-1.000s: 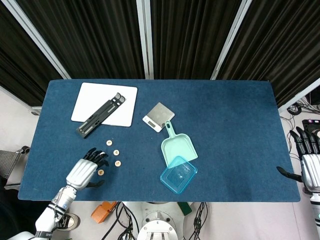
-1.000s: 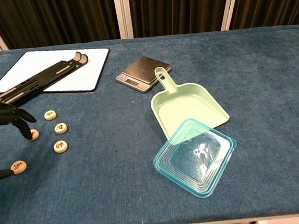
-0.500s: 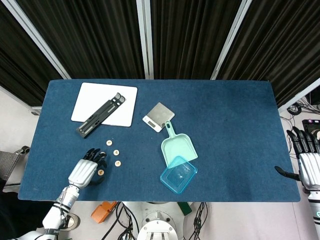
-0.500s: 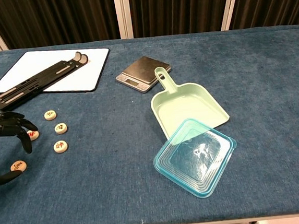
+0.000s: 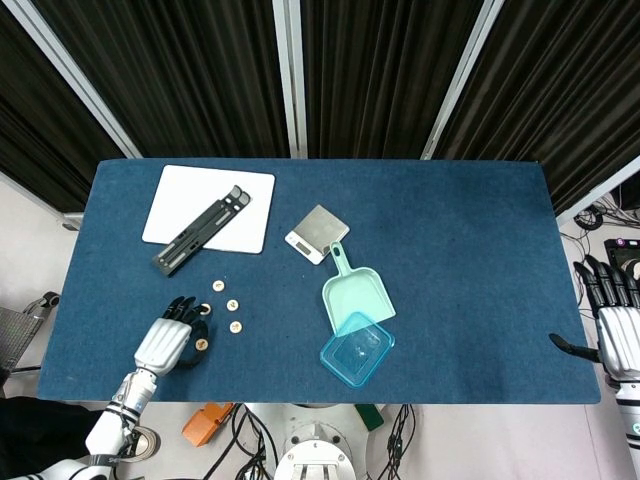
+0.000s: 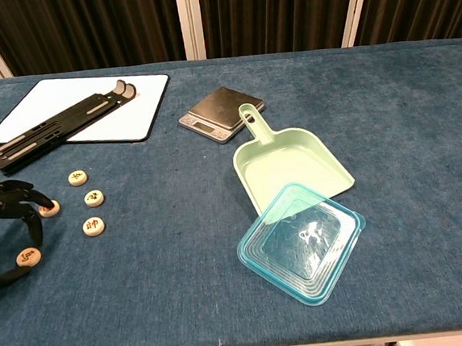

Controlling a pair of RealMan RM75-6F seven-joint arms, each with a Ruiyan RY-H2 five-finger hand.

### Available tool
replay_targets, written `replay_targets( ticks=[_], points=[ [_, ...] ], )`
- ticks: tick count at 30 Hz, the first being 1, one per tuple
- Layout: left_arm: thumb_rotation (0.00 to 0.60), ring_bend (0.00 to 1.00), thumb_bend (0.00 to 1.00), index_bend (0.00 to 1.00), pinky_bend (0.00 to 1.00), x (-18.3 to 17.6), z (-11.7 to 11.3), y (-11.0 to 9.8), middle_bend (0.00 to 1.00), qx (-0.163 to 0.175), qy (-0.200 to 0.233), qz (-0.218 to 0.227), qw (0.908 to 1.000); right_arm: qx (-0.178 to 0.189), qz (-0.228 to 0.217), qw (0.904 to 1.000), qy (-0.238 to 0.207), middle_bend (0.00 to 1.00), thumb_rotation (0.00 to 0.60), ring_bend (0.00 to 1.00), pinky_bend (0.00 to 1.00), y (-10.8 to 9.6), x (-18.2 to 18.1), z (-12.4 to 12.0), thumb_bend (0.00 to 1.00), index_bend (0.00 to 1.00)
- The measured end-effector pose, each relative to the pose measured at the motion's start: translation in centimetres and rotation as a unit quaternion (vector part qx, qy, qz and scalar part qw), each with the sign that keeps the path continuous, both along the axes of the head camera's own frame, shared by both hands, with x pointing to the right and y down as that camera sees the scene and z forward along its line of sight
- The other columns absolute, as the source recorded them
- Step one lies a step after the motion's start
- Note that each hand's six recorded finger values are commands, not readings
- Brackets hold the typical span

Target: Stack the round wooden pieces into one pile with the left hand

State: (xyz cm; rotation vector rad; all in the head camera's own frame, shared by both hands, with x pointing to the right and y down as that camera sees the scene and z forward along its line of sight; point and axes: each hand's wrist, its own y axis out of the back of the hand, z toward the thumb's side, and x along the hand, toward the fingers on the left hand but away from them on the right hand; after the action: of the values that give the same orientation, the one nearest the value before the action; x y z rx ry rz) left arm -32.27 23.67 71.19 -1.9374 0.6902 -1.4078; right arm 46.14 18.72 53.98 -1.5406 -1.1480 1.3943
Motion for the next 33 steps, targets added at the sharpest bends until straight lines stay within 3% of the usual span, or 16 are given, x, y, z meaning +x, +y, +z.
replay_targets(
  ticks=[10,19,26,33],
  points=[
    [0.600,0.02,0.37,0.53,0.03,-0.6,0.1,-0.4,0.17,0.009,-0.002,-0.005,0.9999,0.003,0.000,1.0000,-0.002,0.03,0.600,0.00,0.06,0.1,-0.1,-0.2,0.03,0.00],
    [0.600,0.02,0.37,0.53,0.03,0.7,-1.6,-4.5,0.17,0.046,0.021,-0.013,0.9986,0.023,-0.007,0.9997,0.003,0.03,0.600,0.00,0.06,-0.8,-0.3,-1.6,0.03,0.00],
    [0.600,0.02,0.37,0.53,0.03,1.8,-0.6,-7.1,0.17,0.029,0.018,-0.021,0.9992,0.023,-0.002,0.9997,0.003,0.03,0.600,0.00,0.06,-1.0,0.0,-1.8,0.03,0.00],
    [0.600,0.01,0.36,0.53,0.03,1.1,1.0,-7.3,0.17,0.005,-0.001,-0.036,0.9993,0.019,0.002,0.9998,0.003,0.03,0.600,0.00,0.06,-0.9,0.2,-1.6,0.03,0.00]
  ],
)
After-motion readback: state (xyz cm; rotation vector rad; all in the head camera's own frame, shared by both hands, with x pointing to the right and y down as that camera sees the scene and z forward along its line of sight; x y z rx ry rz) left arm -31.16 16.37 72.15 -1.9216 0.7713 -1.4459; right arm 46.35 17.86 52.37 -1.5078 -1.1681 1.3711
